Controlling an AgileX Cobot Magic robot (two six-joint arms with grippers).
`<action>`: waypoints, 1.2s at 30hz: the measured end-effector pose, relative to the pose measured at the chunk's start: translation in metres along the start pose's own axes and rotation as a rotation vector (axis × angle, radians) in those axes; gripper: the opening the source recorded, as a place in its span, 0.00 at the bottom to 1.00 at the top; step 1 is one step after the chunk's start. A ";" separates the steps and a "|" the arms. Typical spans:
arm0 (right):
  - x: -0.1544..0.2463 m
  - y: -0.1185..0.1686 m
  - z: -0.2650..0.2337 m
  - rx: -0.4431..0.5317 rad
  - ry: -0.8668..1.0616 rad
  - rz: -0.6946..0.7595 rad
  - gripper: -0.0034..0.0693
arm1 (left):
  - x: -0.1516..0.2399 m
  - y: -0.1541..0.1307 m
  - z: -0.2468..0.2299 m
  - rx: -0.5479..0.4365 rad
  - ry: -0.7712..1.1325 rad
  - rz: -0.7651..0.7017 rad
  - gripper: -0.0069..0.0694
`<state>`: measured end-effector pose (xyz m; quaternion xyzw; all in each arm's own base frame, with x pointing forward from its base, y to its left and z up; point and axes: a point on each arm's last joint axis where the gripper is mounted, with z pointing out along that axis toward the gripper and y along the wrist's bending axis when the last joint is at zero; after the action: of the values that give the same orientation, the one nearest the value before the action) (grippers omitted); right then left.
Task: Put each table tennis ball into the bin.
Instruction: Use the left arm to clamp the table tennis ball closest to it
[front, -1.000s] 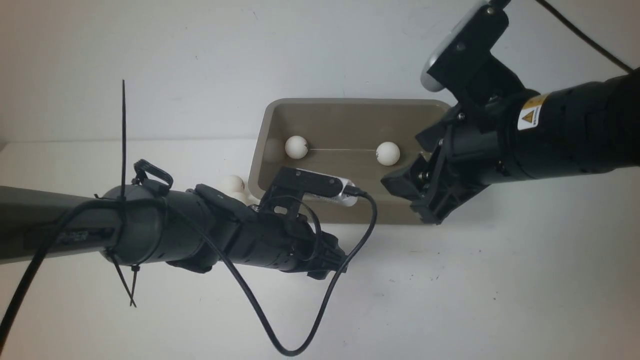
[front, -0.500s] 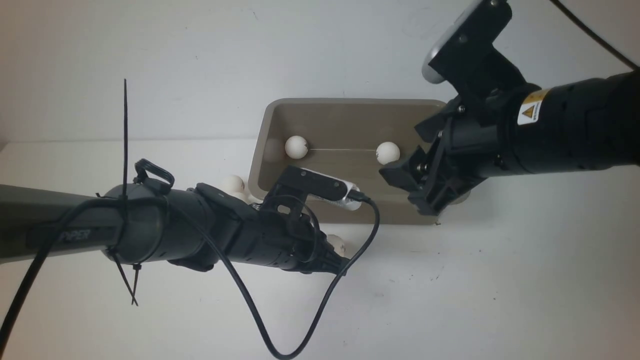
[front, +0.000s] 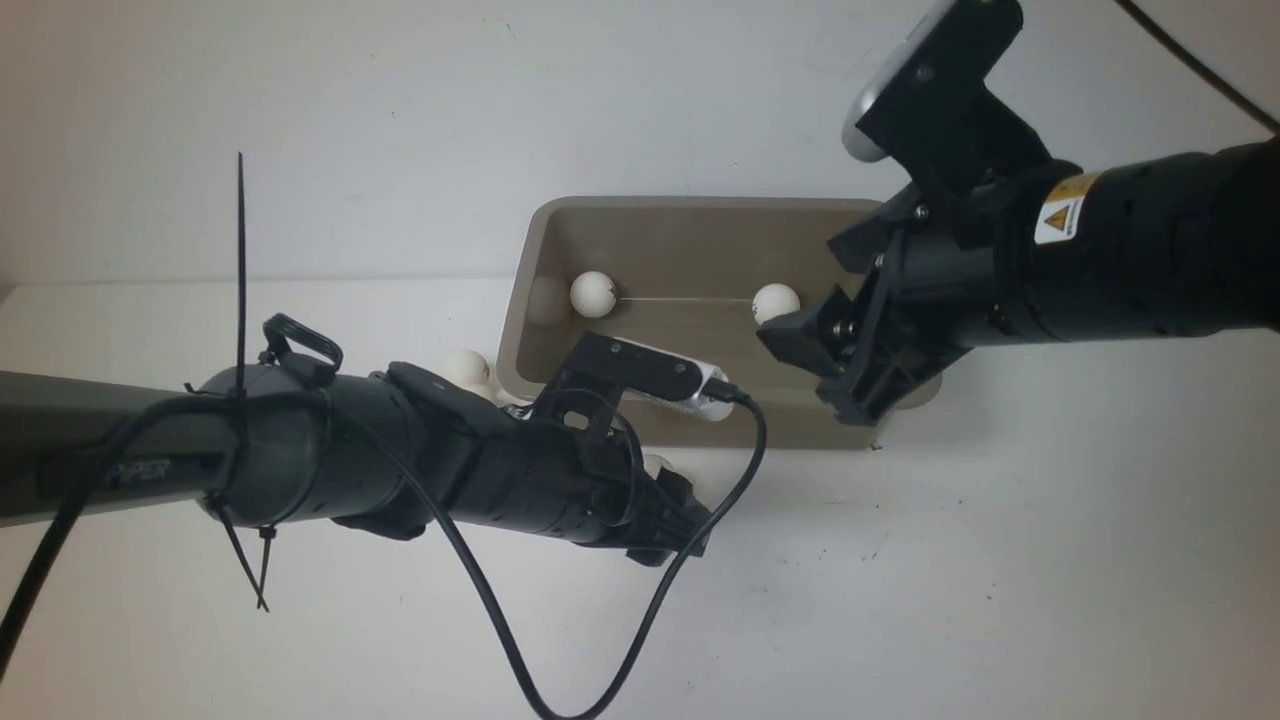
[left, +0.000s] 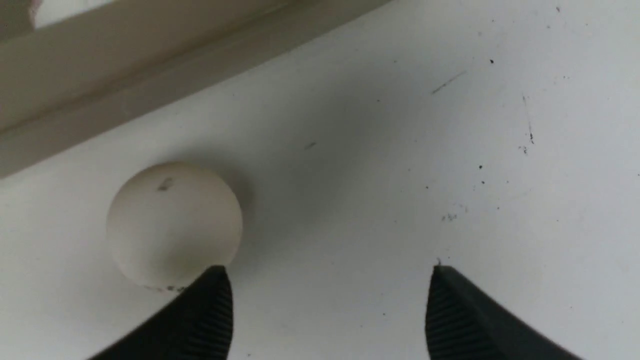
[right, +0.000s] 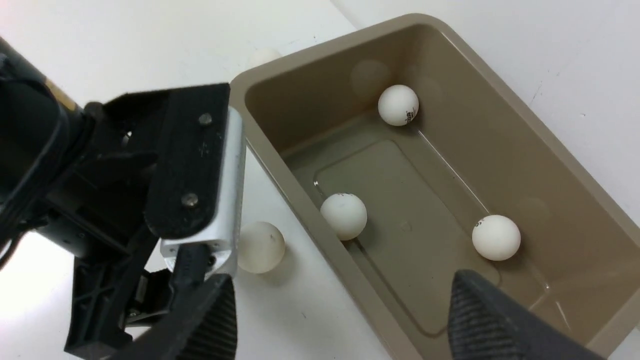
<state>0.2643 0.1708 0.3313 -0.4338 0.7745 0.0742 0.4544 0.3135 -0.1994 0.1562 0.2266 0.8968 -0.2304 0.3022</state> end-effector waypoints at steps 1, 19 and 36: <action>0.000 0.000 0.000 0.001 0.001 -0.004 0.75 | -0.001 0.000 -0.001 0.000 -0.003 0.000 0.71; -0.001 -0.003 0.000 0.038 -0.009 -0.055 0.75 | -0.002 0.004 -0.001 -0.053 -0.022 -0.082 0.73; -0.002 -0.004 0.000 0.047 -0.022 -0.055 0.75 | -0.025 -0.012 -0.039 0.006 -0.125 -0.098 0.68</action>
<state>0.2678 0.1694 0.3342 -0.4432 0.7587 0.0482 0.4750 0.3076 -0.1946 0.2033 0.1685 0.8855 -0.2613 0.3453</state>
